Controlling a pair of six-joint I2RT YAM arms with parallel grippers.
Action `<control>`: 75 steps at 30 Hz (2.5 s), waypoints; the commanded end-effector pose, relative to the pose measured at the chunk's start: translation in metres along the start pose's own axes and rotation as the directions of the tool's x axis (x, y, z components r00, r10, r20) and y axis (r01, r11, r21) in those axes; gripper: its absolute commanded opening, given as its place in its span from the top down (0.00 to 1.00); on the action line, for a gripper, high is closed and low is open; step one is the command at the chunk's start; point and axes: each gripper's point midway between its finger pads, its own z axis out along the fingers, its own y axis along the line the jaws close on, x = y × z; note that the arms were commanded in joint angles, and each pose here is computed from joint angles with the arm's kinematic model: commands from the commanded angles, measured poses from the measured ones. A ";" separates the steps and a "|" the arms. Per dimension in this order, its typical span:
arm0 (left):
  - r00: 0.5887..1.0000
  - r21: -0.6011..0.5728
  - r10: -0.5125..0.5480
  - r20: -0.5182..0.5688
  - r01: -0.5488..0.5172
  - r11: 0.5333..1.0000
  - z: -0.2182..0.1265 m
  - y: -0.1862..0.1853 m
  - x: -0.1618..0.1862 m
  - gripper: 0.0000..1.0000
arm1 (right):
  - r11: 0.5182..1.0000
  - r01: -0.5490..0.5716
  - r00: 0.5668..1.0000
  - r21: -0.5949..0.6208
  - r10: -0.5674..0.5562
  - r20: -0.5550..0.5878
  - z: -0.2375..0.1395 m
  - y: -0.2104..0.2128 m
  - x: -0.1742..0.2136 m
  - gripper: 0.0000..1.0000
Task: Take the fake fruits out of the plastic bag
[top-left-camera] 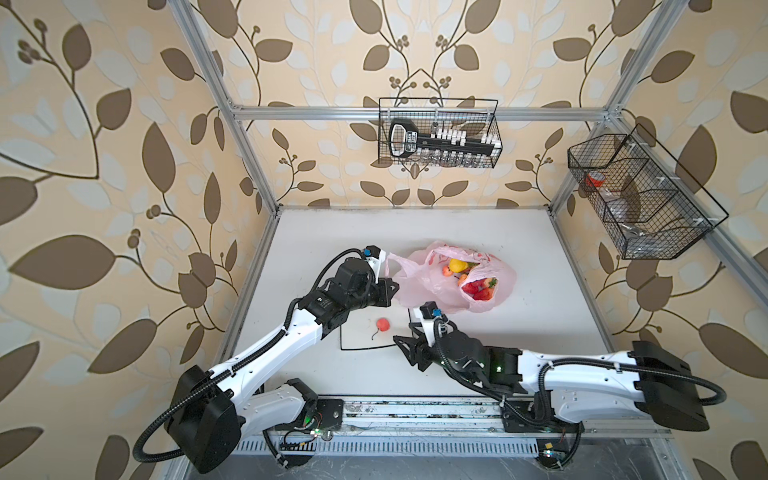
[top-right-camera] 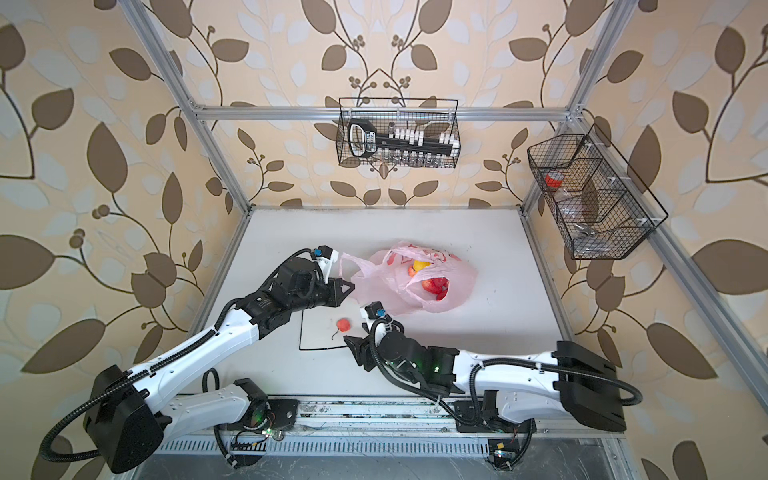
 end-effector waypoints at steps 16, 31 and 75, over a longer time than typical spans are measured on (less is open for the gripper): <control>0.999 0.202 -0.053 -0.015 0.055 0.978 -0.007 -0.043 0.016 1.00 | 0.972 -0.066 0.979 0.226 0.020 0.201 -0.003 0.000 -0.102 0.66; 0.998 0.291 -0.058 0.027 0.048 0.955 -0.023 -0.077 0.038 1.00 | 0.775 0.093 0.995 0.625 -0.052 -0.084 -0.018 -0.145 -0.048 0.76; 0.998 0.484 0.068 0.001 -0.060 0.873 -0.021 -0.142 0.080 1.00 | 0.536 -0.626 0.765 0.566 0.565 0.310 0.033 -0.281 -0.013 0.44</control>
